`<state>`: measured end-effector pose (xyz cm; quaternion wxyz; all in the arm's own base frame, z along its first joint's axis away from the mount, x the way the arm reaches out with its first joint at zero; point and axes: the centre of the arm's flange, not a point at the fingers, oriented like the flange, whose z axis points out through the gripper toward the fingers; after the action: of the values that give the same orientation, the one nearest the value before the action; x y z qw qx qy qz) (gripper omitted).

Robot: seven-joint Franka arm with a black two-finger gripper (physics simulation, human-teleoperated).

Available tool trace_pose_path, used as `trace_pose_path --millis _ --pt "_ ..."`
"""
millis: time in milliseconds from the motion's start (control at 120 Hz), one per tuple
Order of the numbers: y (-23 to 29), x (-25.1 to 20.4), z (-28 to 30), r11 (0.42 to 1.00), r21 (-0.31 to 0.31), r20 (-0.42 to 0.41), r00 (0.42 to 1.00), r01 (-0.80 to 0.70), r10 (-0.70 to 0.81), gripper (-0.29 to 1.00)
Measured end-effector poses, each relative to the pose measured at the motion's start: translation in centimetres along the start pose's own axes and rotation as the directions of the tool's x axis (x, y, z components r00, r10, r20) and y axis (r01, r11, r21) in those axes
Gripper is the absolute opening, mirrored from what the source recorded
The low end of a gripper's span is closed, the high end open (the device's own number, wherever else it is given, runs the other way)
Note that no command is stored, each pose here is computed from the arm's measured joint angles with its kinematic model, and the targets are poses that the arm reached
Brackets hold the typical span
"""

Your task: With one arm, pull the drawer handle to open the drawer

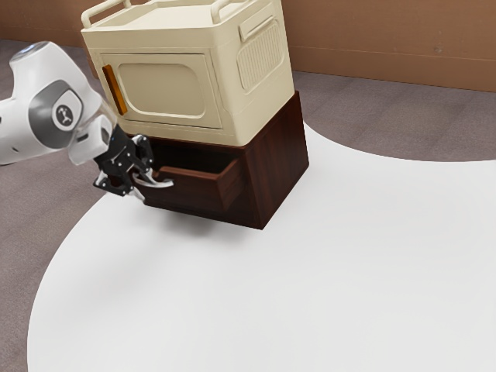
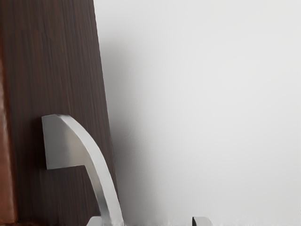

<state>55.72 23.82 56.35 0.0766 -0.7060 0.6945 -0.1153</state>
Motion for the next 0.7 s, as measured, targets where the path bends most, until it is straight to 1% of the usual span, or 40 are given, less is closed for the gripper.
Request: trace_pose_path --millis 175,325,700 --pt "0.3 -0.3 -0.1 1.0 0.002 -0.011 1.0 0.02 -0.02 0.08" --pt "1.0 -0.2 -0.3 1.0 0.001 -0.019 0.999 0.028 -0.028 0.01" --pt "3.1 0.1 -1.3 0.999 0.001 -0.027 0.999 0.036 -0.036 -0.02"
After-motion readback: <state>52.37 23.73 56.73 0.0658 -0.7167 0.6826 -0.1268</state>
